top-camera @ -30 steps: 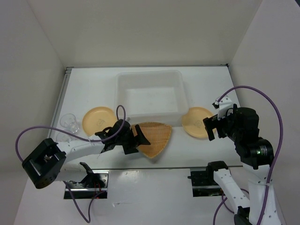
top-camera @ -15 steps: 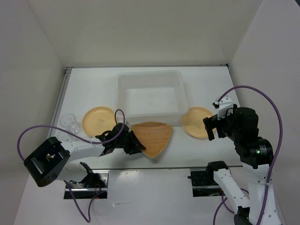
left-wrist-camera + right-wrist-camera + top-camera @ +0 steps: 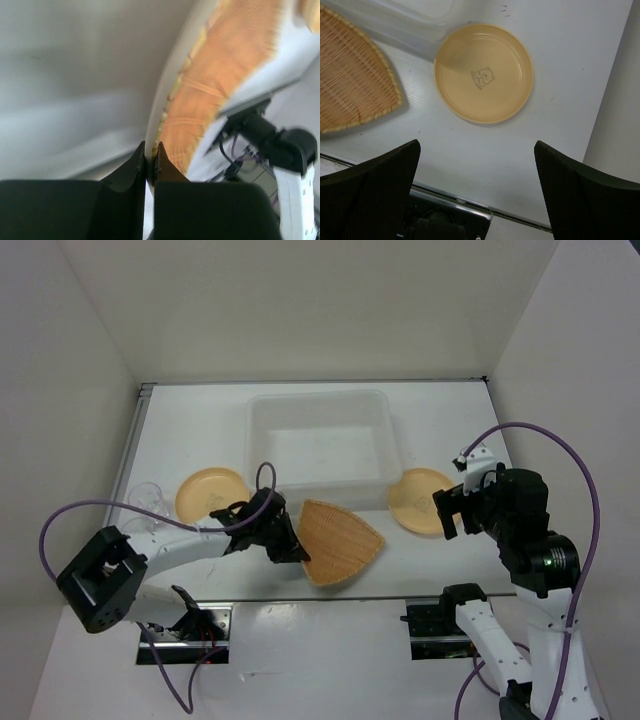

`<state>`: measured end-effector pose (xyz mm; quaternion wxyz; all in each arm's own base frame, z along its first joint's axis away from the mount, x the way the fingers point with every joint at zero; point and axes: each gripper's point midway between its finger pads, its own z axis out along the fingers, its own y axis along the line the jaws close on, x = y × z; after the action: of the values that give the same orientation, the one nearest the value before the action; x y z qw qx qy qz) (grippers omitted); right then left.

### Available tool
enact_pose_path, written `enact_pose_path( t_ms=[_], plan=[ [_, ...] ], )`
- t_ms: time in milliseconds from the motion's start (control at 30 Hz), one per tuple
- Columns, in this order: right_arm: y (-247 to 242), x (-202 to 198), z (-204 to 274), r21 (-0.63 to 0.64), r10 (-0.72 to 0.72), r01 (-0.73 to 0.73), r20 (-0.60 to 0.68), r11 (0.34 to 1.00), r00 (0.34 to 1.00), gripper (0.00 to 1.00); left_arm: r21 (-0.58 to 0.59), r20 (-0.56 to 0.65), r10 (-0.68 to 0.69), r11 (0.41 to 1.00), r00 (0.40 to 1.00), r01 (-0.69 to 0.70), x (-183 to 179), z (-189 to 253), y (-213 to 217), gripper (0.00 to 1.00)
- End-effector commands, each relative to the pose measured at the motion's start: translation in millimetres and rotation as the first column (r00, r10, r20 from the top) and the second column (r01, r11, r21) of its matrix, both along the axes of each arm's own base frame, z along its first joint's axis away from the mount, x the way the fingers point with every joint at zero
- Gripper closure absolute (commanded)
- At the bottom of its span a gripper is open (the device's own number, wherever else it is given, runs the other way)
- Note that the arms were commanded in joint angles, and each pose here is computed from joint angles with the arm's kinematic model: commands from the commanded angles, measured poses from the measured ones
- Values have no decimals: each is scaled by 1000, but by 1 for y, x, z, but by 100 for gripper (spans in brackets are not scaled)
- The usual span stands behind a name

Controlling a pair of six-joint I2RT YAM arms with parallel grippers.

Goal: Place the mixed dishes into the plastic bin

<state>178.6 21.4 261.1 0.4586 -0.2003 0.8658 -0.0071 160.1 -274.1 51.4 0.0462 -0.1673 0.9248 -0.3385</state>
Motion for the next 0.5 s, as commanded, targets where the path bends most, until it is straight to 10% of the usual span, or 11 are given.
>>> enact_pose_path(
  t_ms=[0,300,467],
  plan=[
    [1,7,9,16,-13,12,56,1000,998,1,-34,103,-191,980,976,196,-9,66,-7,100],
    [-1,6,10,20,-28,26,74,999,997,1,-207,423,-363,854,831,478,8,241,-49,100],
    [-2,6,10,16,-35,34,74,999,997,1,-124,464,-97,977,880,172,121,254,-31,100]
  ],
)
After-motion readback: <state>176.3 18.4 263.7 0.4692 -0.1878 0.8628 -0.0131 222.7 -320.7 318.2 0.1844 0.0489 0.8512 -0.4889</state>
